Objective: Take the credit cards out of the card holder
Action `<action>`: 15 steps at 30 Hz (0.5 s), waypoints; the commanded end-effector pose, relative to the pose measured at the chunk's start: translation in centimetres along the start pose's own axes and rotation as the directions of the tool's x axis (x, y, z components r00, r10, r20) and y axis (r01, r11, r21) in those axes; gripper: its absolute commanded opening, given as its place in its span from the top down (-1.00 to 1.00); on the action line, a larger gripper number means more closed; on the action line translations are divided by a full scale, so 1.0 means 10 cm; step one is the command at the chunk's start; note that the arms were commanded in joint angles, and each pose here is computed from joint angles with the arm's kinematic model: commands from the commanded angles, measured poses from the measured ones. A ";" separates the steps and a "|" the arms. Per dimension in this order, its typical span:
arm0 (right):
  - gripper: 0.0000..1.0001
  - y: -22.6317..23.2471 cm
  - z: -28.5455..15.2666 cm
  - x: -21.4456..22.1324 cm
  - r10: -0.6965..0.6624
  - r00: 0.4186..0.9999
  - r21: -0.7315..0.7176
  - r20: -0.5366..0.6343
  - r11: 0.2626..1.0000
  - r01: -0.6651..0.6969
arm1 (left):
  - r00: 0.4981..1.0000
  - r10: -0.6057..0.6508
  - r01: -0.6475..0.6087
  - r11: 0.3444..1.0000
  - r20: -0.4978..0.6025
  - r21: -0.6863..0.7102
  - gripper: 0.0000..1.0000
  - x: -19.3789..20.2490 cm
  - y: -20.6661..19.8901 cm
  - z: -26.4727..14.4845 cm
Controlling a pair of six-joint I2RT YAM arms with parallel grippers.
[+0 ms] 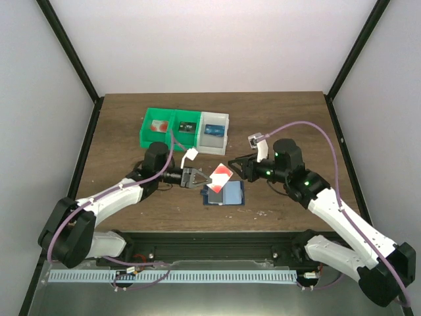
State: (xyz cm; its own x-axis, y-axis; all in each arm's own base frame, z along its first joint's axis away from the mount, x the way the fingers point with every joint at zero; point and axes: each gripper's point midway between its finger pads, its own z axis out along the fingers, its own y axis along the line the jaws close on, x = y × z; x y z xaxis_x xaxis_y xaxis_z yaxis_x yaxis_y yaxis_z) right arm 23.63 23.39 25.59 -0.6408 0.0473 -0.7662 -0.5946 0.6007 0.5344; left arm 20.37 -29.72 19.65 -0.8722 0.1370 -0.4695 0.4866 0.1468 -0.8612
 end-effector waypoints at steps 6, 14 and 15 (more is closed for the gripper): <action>0.15 0.33 0.04 0.24 -0.063 0.977 -0.213 -0.205 0.977 0.018 | 0.988 0.065 -0.054 0.995 -0.137 0.082 1.00 0.25 -0.20 -0.06; 0.02 0.22 0.19 0.52 -0.005 0.956 -0.228 -0.294 0.971 -0.065 | 0.982 0.089 -0.066 0.988 -0.167 0.139 1.00 0.31 -0.28 -0.08; 0.02 0.23 0.20 0.55 0.001 0.952 -0.245 -0.306 0.966 -0.080 | 0.981 0.093 -0.068 0.987 -0.172 0.147 1.00 0.32 -0.29 -0.08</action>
State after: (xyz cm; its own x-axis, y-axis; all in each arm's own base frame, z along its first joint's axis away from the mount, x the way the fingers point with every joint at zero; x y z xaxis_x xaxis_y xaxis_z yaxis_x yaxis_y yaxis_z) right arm 20.92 26.09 22.88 -0.7292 -0.1609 -0.6651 -0.6538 0.4504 0.6080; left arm 17.08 -29.09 19.81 -0.8374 0.2853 -0.4662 0.5012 0.0605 -0.8632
